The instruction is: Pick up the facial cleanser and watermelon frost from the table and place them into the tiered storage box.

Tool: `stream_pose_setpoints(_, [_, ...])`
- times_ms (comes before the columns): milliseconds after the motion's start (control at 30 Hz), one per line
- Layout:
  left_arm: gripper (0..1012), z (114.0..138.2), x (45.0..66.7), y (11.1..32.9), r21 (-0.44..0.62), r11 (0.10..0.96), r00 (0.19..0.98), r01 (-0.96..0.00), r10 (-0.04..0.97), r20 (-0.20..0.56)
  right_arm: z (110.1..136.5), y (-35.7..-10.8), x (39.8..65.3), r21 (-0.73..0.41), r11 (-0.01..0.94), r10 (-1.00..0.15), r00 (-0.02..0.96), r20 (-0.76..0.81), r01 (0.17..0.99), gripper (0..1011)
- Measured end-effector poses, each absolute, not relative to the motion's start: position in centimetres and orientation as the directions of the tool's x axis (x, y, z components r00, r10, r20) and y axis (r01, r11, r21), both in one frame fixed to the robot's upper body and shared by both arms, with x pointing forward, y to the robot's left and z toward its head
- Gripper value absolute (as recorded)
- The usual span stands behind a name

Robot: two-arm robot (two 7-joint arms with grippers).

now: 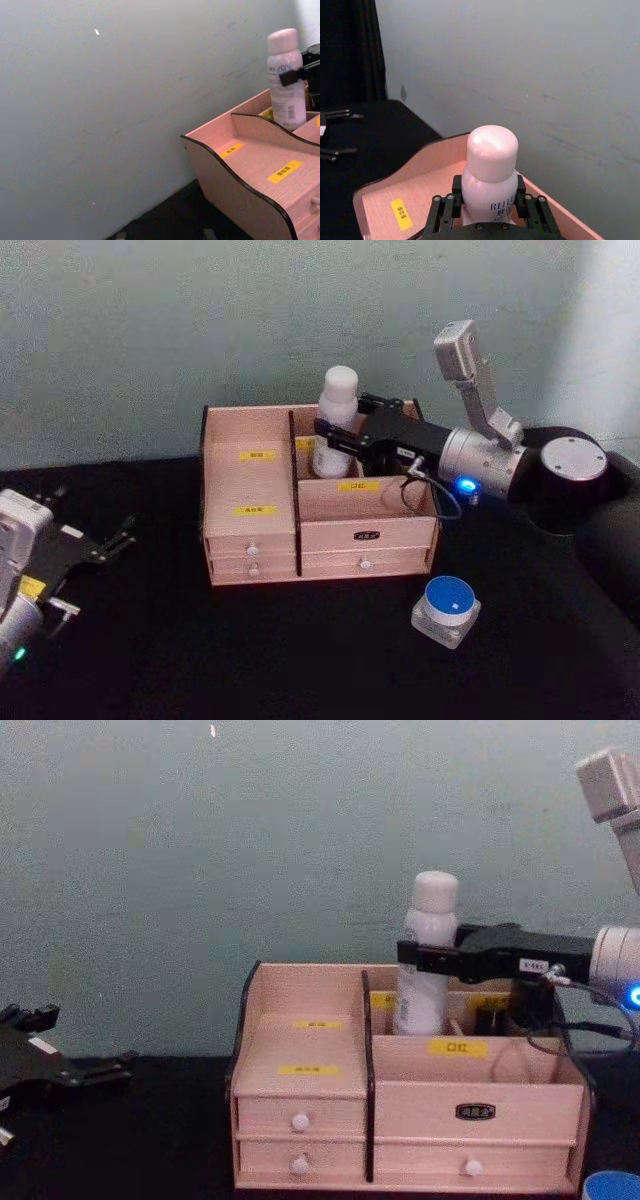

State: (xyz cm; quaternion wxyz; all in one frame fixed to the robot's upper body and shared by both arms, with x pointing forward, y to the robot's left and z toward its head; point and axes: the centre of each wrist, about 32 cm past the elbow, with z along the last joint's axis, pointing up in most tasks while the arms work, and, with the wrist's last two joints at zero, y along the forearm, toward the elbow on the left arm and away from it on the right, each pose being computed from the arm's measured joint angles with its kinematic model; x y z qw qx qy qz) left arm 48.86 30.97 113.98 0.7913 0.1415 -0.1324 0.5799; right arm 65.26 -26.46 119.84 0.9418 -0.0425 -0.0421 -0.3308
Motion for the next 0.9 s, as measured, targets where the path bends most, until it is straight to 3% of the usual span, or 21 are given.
stream_pose_setpoints(900, [1001,114.0,48.9,31.0,0.07,0.287,0.292,-0.955,0.88,0.374,118.8,-26.2,65.8,-0.122,0.769,-0.622,0.779,0.08,0.627,594])
